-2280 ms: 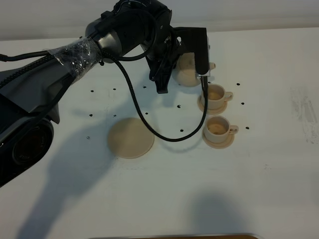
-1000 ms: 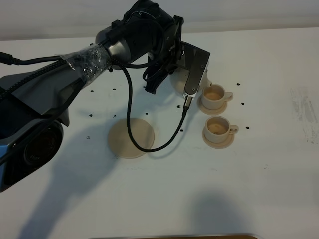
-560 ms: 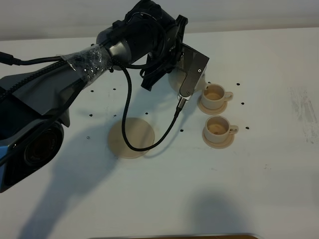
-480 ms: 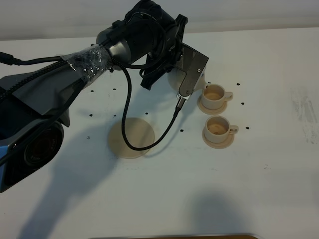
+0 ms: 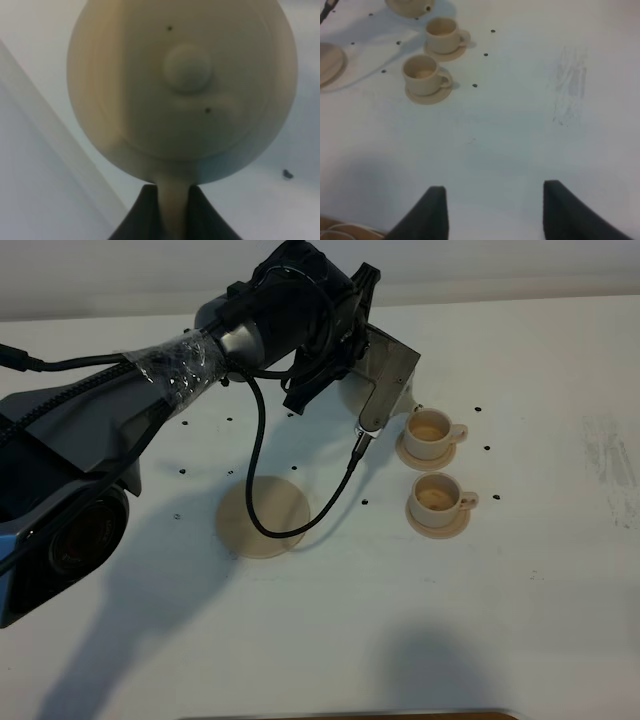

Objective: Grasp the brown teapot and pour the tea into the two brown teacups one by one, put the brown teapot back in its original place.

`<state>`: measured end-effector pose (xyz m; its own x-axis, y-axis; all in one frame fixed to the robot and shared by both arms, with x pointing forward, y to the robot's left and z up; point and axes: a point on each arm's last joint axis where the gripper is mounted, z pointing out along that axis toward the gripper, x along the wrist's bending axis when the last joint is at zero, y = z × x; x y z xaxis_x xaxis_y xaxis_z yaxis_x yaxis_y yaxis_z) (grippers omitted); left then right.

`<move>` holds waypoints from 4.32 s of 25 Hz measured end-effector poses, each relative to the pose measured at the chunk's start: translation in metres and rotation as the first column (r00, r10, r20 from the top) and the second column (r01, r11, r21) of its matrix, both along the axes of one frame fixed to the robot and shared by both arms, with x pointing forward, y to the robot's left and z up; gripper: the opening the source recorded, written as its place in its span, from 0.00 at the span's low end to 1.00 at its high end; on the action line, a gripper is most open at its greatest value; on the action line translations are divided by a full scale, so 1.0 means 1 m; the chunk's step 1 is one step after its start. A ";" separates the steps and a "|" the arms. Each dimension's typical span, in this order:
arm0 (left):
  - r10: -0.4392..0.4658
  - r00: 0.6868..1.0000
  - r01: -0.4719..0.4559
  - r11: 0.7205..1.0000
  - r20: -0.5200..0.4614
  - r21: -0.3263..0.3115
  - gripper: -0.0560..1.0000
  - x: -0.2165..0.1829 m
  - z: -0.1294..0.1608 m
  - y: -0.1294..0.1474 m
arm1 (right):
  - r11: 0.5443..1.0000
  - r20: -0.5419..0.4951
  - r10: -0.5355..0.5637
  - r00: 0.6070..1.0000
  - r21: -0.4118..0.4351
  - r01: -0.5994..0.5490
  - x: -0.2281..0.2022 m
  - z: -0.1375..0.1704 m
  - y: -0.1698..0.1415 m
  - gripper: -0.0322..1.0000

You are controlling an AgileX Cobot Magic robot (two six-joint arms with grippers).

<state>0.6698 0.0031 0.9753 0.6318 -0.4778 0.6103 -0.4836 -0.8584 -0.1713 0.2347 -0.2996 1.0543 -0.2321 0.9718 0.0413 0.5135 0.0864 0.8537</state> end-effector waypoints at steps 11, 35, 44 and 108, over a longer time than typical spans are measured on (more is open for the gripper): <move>-0.039 0.998 0.038 0.999 0.041 0.019 0.13 -0.004 0.002 -0.008 | 1.000 0.000 0.000 1.000 0.000 0.000 0.000 0.000 0.000 0.46; -0.131 0.985 0.123 0.989 0.110 0.082 0.13 -0.003 0.005 -0.013 | 1.000 0.000 0.000 1.000 0.000 0.000 0.000 0.000 0.000 0.46; -0.158 0.980 0.147 0.984 0.120 0.099 0.13 -0.003 0.006 -0.014 | 1.000 0.000 0.000 1.000 0.000 0.000 0.000 0.000 0.000 0.46; -0.254 0.951 0.221 0.957 0.178 0.186 0.13 -0.006 0.009 -0.022 | 1.000 0.000 0.000 1.000 0.000 0.000 0.000 0.000 0.000 0.46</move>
